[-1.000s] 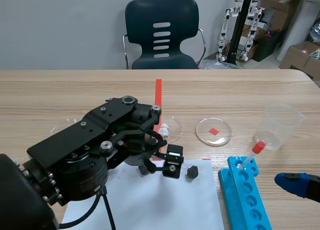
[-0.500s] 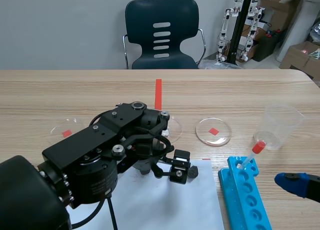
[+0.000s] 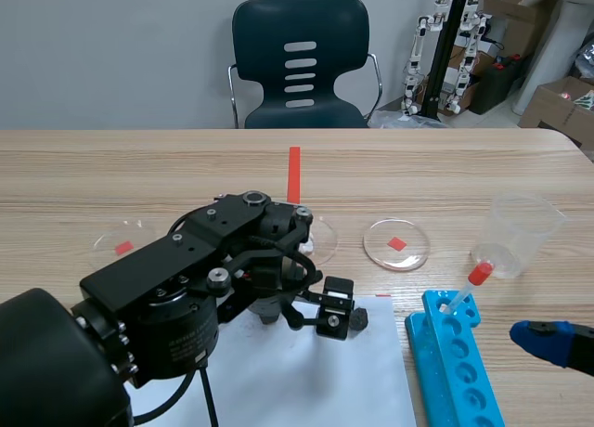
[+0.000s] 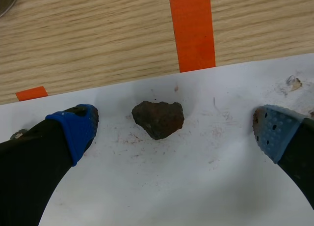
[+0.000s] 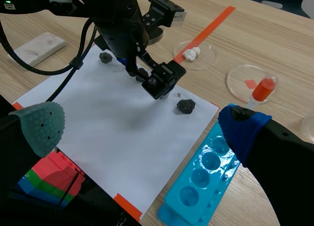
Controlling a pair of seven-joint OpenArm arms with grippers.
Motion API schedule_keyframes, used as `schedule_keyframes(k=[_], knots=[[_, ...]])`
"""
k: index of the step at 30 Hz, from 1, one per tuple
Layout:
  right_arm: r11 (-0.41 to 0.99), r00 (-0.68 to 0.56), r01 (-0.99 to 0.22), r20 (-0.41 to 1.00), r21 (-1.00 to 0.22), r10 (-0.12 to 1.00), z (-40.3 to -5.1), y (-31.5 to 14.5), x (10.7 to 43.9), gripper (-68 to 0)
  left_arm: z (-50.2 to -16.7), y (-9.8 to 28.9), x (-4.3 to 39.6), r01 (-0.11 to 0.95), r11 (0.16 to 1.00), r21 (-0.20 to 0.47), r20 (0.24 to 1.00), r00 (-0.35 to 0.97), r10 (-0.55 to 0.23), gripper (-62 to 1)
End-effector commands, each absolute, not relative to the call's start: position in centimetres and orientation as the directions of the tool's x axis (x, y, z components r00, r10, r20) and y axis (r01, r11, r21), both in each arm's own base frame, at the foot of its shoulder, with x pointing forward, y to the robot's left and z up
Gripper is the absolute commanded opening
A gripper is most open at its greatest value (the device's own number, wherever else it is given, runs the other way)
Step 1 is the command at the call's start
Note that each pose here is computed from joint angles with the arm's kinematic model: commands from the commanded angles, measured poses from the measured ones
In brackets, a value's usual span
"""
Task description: Pick up the middle mineral with the left hand
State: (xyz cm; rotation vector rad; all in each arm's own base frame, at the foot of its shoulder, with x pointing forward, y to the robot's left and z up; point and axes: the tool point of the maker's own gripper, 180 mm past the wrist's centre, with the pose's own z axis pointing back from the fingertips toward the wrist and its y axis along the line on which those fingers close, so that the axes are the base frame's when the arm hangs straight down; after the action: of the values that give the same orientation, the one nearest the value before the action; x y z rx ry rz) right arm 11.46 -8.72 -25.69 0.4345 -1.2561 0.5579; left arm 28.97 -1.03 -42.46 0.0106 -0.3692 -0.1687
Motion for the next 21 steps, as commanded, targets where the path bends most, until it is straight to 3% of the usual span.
schedule_keyframes(k=[1, 8, 11, 21], knots=[[0.789, 0.175, -0.614, 0.976, 0.005, 0.130, -24.57, -8.37, 11.93, 0.4, -41.92, -1.23, 29.66, 0.157, 0.987, 0.037, 0.379, 0.912, -0.160, 1.4], [0.789, 0.175, -0.614, 0.976, 0.005, 0.130, -24.57, -8.37, 11.93, 0.4, -41.94, -1.20, 29.61, 0.157, 0.987, 0.038, 0.376, 0.913, -0.159, 0.7], [0.789, 0.175, -0.614, 0.976, 0.005, 0.130, -24.57, -8.37, 11.93, 0.4, -41.99, -1.10, 29.50, 0.149, 0.988, 0.039, 0.369, 0.917, -0.153, -9.0], [0.789, 0.175, -0.614, 0.976, 0.005, 0.130, -24.57, -8.37, 11.93, 0.4, -42.16, -1.05, 29.05, 0.149, 0.988, 0.039, 0.344, 0.926, -0.154, -27.2]])
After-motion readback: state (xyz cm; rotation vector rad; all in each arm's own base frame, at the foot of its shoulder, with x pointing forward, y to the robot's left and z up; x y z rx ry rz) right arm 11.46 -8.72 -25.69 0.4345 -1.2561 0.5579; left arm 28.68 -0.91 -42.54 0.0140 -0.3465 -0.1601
